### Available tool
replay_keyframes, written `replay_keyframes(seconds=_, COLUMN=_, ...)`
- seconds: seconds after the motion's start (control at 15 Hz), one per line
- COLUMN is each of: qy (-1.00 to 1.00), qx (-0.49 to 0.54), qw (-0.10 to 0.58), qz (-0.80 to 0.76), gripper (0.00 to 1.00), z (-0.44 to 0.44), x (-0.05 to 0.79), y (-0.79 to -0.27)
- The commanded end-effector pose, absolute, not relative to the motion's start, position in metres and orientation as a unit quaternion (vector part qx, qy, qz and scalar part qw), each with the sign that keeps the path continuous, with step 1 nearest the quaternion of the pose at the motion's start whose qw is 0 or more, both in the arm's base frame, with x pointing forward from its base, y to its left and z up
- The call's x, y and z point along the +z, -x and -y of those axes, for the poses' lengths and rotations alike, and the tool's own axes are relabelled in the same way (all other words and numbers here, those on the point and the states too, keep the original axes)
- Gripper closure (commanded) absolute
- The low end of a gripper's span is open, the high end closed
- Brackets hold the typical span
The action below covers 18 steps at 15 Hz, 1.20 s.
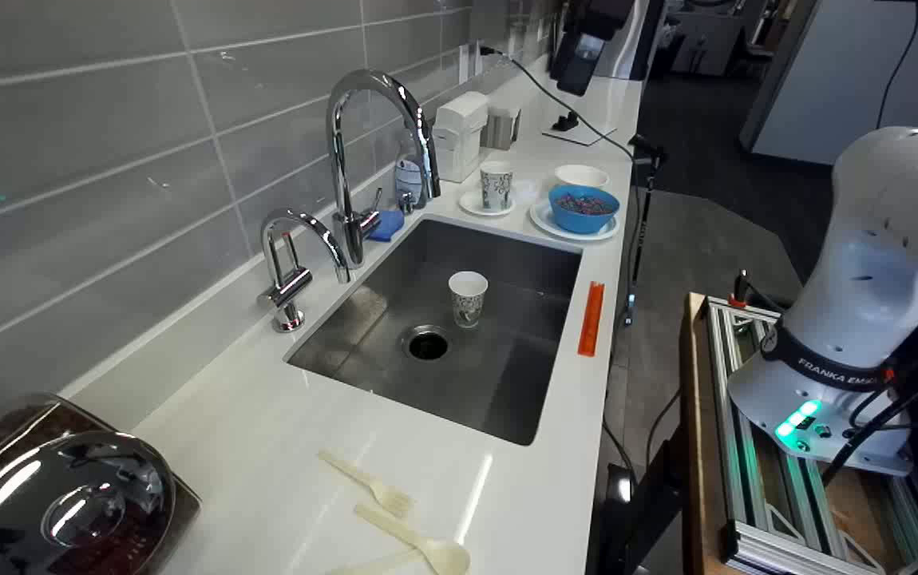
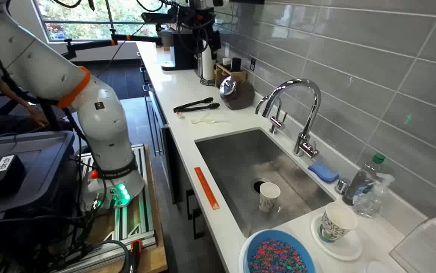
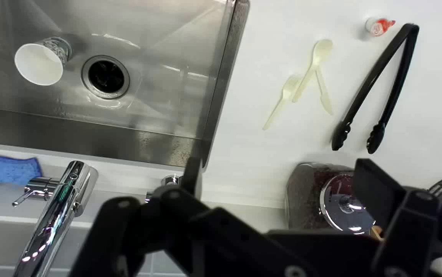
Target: Move the fork to the right
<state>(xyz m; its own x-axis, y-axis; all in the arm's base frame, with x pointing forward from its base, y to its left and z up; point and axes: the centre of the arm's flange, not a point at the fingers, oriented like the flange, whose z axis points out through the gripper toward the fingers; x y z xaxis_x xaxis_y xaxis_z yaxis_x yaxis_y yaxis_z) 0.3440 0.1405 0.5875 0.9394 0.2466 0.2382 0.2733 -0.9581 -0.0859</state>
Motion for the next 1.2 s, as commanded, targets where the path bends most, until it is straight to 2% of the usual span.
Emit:
replay_keyframes(seconds=0.0, qy=0.983, qx=-0.113, qw=0.059, qz=0.132, gripper=0.0, z=-0.141, x=0.588, y=-0.344)
replay_keyframes(seconds=0.33, qy=0.983, qx=-0.113, qw=0.059, qz=0.132, gripper=0.0, z=-0.141, x=0.588, y=-0.344)
replay_keyframes(seconds=0.8, qy=0.962, qx=-0.111, qw=0.059, qz=0.244, gripper=0.0, z=-0.198, x=0.562, y=-0.381)
replay_keyframes(seconds=1.13, qy=0.947, qx=-0.069, qw=0.061, qz=0.309, gripper=0.0, z=-0.238, x=0.534, y=-0.398)
